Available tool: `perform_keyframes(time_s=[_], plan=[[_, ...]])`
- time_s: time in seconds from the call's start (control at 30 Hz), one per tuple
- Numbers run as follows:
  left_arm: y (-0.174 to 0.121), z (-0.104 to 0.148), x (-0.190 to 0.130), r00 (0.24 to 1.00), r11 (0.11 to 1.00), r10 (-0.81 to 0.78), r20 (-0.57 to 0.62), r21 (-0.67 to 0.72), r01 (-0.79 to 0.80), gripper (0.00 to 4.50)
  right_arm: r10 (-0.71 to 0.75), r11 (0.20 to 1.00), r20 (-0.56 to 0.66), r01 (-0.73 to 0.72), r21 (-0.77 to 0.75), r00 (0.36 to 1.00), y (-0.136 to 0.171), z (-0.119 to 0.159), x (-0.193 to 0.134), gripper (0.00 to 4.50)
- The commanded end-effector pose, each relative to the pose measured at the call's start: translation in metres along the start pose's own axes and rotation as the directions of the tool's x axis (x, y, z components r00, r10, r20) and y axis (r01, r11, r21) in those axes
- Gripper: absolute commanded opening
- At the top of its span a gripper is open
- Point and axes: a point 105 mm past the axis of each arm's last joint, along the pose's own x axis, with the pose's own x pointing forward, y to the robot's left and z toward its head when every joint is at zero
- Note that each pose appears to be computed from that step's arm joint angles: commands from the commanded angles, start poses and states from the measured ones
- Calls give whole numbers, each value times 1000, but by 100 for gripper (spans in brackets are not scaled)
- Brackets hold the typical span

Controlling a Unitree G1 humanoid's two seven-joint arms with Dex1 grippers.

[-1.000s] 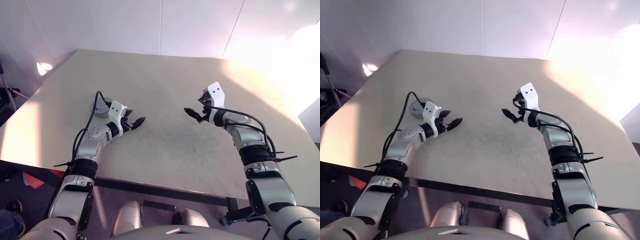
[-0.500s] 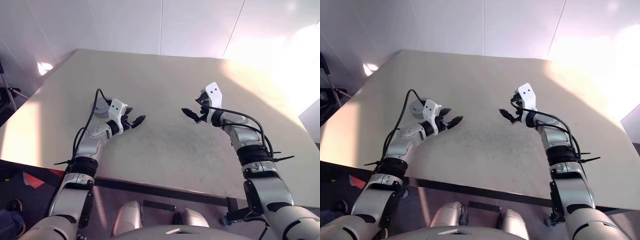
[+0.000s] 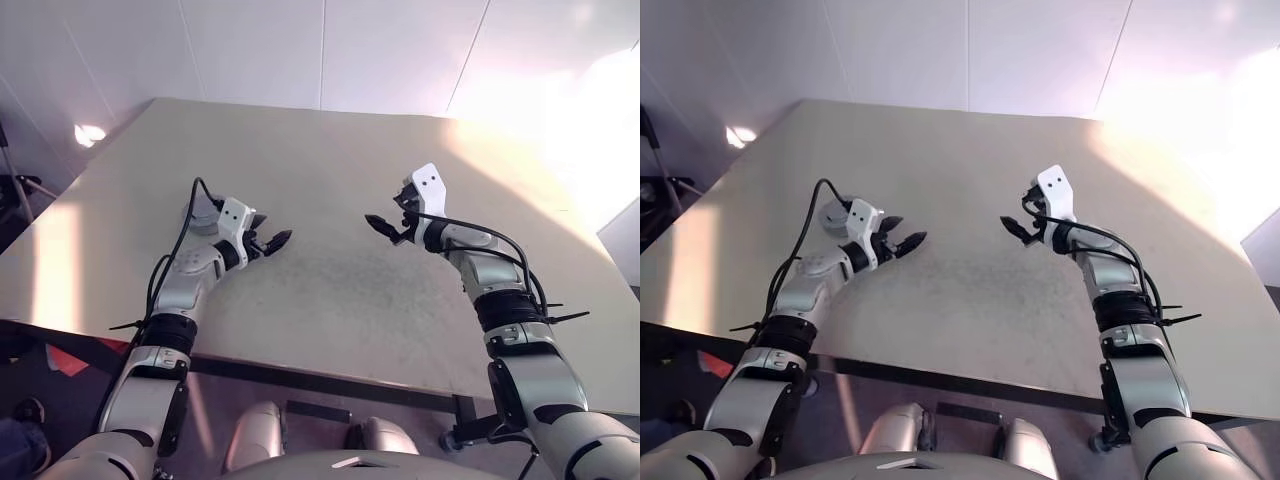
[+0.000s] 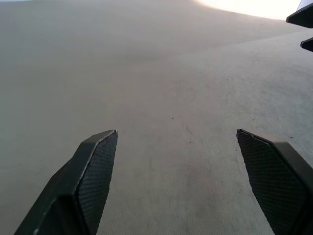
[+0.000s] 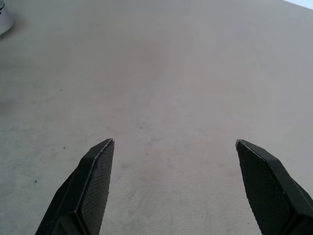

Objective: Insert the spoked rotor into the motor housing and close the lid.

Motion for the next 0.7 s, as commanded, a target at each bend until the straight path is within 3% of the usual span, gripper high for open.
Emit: perform_keyframes(time_s=[0.03,0.7], plan=[[3,17,-1,999,999,2,50,42,-4,412,-25,999,39,26,-30,999,-7,14,-2,448],[1,23,2,998,999,-1,62,53,-2,412,-39,999,35,40,-23,999,-9,13,-1,448]])
